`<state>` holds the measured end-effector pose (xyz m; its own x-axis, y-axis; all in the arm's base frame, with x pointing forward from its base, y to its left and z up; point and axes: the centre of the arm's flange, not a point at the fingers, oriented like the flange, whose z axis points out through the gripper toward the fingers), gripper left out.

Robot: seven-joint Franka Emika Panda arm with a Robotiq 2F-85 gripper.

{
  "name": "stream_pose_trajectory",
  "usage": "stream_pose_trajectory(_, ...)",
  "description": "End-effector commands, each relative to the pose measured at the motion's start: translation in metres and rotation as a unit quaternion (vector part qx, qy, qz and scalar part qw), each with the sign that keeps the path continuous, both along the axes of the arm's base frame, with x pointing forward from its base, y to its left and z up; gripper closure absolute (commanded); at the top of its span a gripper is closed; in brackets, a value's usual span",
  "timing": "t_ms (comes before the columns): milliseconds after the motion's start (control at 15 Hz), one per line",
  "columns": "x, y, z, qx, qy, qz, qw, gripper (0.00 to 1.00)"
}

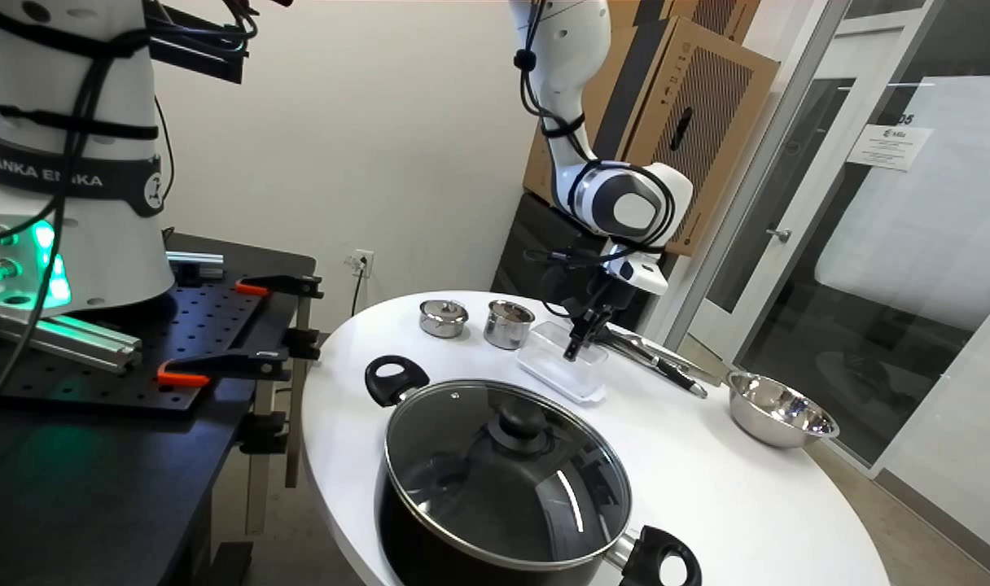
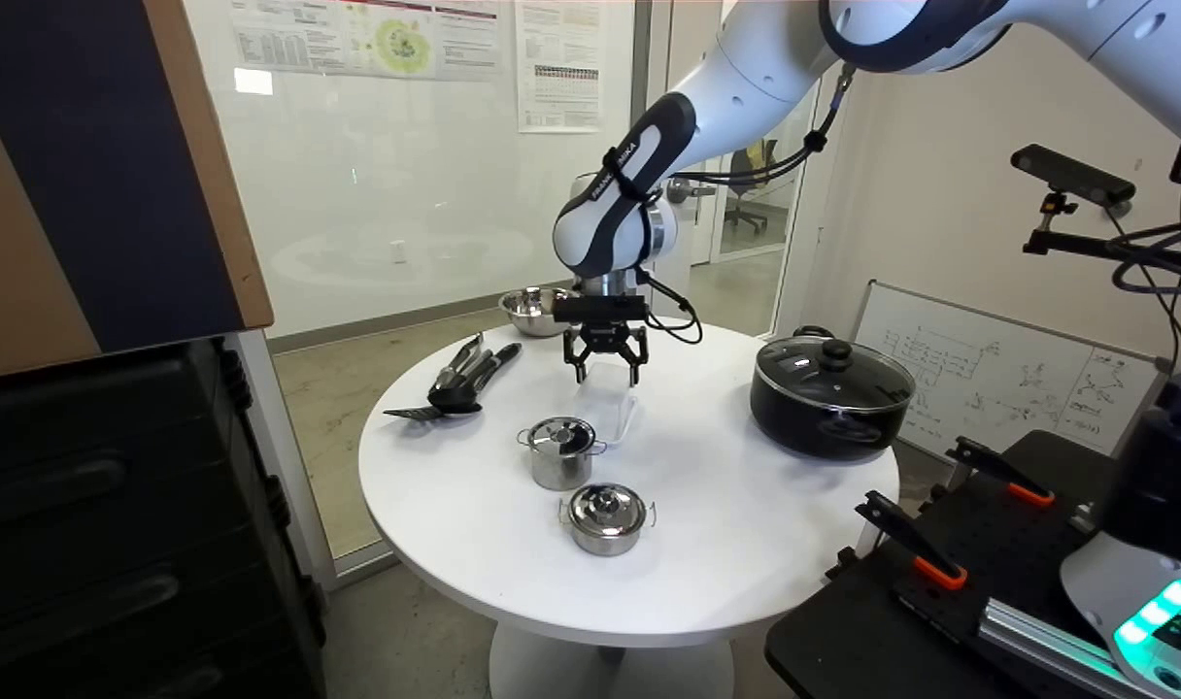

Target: Move the clear bowl on the top of the white lid

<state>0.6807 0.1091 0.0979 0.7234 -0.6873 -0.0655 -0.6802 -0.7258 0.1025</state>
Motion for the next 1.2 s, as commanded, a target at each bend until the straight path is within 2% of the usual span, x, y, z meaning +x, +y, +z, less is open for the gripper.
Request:
stream_pose_trajectory(0, -0.005, -0.005, 0.008, 0.0, -0.003, 0.001, 1.0, 0.0)
stream_pose_trajectory(600, -0.007, -0.007, 0.02, 0.007, -0.008, 0.0, 0.9999, 0.0)
stream_pose_trajectory(1133, -0.048, -0.013, 0.118, 0.04, -0.041, 0.068, 0.996, 0.0)
